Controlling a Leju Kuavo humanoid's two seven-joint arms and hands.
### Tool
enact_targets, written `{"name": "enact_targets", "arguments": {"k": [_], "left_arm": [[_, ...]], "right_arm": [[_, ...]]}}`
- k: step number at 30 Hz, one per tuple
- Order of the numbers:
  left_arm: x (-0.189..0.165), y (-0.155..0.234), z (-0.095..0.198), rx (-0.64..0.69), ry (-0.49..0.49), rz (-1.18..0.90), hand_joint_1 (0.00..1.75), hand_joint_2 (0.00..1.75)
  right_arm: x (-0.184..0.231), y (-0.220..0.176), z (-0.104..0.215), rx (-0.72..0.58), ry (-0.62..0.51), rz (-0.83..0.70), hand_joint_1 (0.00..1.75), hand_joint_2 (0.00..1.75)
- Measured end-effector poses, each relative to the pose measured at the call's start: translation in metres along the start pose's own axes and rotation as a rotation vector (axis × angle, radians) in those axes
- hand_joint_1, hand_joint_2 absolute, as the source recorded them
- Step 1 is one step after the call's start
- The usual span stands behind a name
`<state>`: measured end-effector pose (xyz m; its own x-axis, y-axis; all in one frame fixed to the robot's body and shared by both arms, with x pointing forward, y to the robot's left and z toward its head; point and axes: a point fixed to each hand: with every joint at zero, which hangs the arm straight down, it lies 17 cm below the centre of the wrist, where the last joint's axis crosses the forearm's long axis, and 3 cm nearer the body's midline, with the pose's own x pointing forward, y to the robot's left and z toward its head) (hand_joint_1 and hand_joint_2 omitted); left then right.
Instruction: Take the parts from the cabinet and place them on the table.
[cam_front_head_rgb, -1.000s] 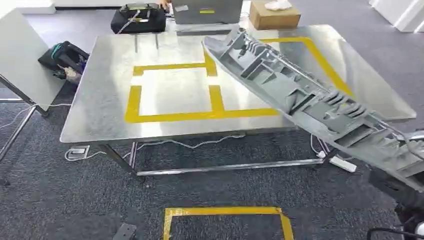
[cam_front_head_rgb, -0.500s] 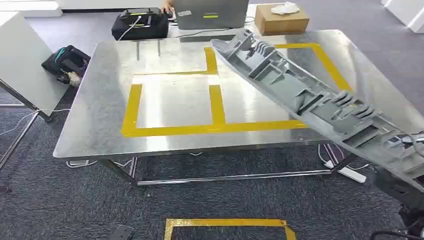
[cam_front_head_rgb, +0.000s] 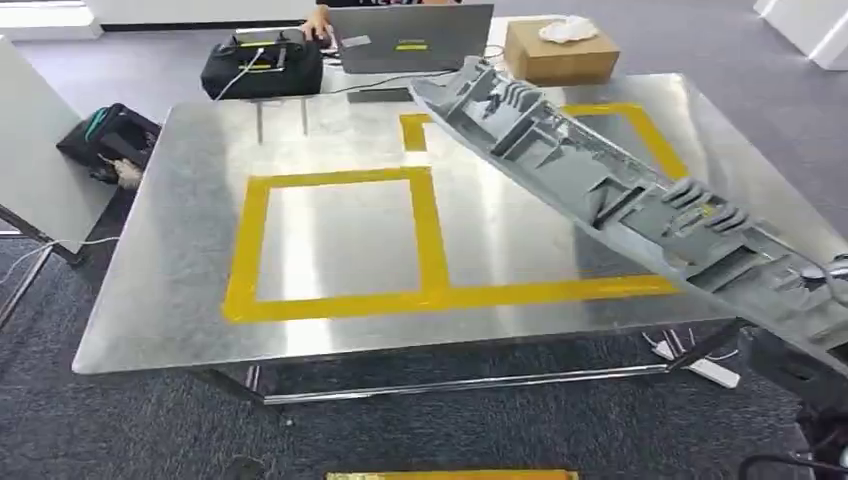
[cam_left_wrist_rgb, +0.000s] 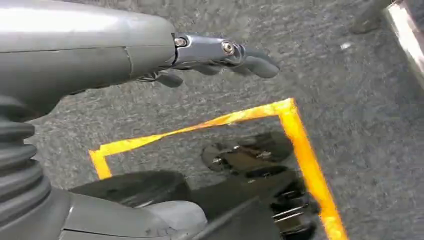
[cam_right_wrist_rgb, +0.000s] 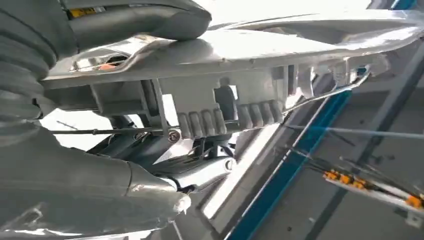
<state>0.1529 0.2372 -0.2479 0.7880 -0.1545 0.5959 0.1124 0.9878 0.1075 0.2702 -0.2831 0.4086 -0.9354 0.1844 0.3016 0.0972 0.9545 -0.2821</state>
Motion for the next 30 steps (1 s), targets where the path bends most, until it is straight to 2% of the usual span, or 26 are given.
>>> {"name": "enact_targets", "arguments": {"k": [5,13,15,18,23,27,30], "left_arm": [[0.014,0.005,-0.005,0.018,-0.028,0.029,0.00,1.75],[0.019,-0.006,-0.005,0.002,-0.036,0.042,0.00,1.75],[0.026,-0.006,-0.007,0.000,-0.047,0.044,0.00,1.75],[0.028,-0.004,-0.008,-0.004,-0.050,0.048,0.00,1.75],[0.018,0.000,-0.003,-0.001,-0.055,0.056,0.00,1.75],[0.018,0.005,-0.004,0.006,-0.056,0.054,0.00,1.75],[0.018,0.005,-0.004,0.007,-0.057,0.048,0.00,1.75]], "right_arm": [[-0.001,0.000,-0.004,0.005,-0.013,-0.004,1.75,1.75],[-0.016,-0.008,0.013,-0.030,0.063,0.015,1.75,1.75],[-0.019,-0.012,0.016,-0.027,0.074,0.064,1.75,1.75],[-0.035,-0.021,0.035,-0.027,0.159,0.180,1.75,1.75],[-0.053,-0.043,0.074,-0.053,0.289,0.217,1.75,1.75],[-0.061,-0.053,0.089,-0.066,0.342,0.255,1.75,1.75],[-0.070,-0.066,0.100,-0.065,0.397,0.395,1.75,1.75]]}}
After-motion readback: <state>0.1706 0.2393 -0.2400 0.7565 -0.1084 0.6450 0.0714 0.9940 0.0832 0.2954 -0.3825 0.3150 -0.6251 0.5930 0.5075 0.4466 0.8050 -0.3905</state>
